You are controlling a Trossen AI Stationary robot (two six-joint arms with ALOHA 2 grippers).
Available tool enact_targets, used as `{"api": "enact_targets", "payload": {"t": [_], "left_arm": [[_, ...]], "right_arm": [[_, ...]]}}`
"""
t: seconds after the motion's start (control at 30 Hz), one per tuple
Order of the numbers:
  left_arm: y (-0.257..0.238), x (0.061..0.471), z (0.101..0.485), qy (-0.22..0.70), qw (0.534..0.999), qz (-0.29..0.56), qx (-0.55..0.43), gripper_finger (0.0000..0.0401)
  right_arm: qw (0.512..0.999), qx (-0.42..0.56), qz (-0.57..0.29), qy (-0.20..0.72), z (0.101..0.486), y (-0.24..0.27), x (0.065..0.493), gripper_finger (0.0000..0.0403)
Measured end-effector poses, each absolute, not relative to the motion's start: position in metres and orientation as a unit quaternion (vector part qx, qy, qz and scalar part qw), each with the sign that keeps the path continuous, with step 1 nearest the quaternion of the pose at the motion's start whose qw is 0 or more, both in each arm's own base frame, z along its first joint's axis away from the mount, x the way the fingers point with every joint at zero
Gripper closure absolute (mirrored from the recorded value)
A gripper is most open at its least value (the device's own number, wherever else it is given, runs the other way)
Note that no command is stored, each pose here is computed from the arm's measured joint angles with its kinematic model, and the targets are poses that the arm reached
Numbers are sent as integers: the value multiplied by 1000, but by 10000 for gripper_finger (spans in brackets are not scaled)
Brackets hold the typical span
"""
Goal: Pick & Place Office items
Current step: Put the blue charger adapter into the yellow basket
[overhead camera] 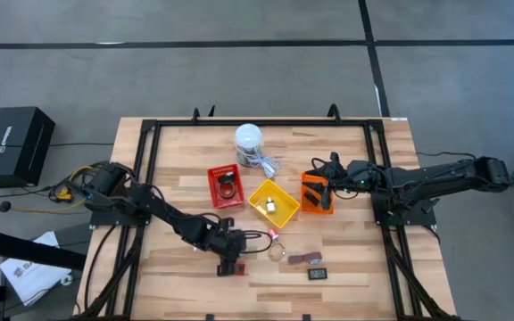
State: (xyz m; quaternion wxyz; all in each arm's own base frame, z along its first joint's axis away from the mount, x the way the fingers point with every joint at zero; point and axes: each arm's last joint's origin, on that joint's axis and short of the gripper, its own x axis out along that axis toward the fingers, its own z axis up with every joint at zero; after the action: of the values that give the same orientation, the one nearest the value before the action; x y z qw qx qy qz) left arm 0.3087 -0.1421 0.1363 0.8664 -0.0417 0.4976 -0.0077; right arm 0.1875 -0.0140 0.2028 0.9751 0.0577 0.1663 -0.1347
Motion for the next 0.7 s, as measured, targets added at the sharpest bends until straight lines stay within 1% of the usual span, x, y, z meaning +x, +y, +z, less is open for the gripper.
{"api": "enact_targets", "payload": {"t": [0.27, 0.43, 0.53, 0.7], "left_arm": [[-142, 309, 136, 498, 867, -15, -27, 274], [-141, 311, 139, 489, 872, -25, -9, 267], [-139, 318, 152, 464, 885, -32, 22, 266], [-109, 338, 181, 400, 914, 11, 71, 272]], "right_arm": [[975, 59, -135, 166, 203, -14, 187, 228], [975, 59, -135, 166, 203, -14, 187, 228], [975, 59, -135, 166, 203, -14, 187, 228], [976, 59, -135, 163, 203, -14, 188, 228]]}}
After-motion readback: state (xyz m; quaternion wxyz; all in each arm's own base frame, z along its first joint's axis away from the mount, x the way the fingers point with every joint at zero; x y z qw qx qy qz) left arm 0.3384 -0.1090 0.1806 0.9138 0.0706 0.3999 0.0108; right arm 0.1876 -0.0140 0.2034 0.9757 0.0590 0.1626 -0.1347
